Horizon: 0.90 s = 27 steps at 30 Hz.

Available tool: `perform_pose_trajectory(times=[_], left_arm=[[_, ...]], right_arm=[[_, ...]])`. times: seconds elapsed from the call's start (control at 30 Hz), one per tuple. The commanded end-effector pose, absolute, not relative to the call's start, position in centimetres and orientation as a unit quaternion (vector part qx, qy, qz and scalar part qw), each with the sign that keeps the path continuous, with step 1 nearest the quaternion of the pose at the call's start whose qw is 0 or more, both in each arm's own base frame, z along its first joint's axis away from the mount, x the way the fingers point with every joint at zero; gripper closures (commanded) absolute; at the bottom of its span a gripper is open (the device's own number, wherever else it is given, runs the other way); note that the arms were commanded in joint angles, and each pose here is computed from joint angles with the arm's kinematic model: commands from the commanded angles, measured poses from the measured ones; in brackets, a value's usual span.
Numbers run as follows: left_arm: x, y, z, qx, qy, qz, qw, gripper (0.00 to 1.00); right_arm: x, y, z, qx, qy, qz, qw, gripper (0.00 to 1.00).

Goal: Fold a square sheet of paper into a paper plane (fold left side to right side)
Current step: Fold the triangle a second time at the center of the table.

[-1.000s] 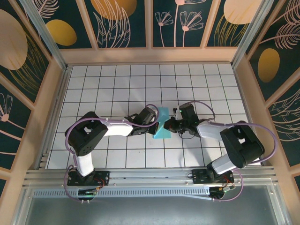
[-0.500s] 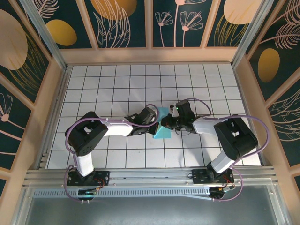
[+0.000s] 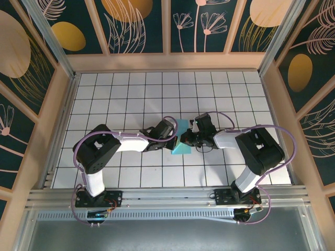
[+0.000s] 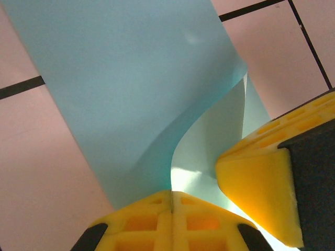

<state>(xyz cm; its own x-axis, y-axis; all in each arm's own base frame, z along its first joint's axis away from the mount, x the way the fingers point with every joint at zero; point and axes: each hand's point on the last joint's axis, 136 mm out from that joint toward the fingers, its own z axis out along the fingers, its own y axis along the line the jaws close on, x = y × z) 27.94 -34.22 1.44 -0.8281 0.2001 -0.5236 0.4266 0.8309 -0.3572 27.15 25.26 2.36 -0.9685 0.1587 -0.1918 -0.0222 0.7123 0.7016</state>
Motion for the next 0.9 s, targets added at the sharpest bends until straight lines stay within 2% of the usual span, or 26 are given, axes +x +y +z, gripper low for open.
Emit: perform_pose_trajectory(times=[0.0,0.1,0.17,0.6,0.77,0.87], left_arm=[[27.5,-32.9,-0.8,0.174,0.939,-0.206,0.214,1.0],[27.4,-32.9,-0.9,0.173,0.939,-0.207,0.213,1.0],[27.4,-32.9,-0.8,0.172,0.939,-0.208,0.214,0.97],[29.4,-31.7,5.4,0.142,0.929,-0.199,0.279,0.64],[28.8,-31.6,7.8,0.126,0.92,-0.246,0.278,0.63],[27.5,-32.0,8.2,0.129,0.915,-0.28,0.26,0.7]], right_arm=[[27.4,25.1,1.7,0.036,0.926,0.356,0.121,1.0],[27.2,24.9,1.5,0.038,0.927,0.354,0.12,1.0],[27.1,24.8,1.3,0.041,0.928,0.351,0.116,1.0],[26.4,23.9,-0.1,0.05,0.939,0.324,0.103,1.0],[26.5,24.0,0.0,0.048,0.938,0.328,0.105,1.0],[26.5,24.0,0.0,0.047,0.938,0.327,0.106,1.0]])
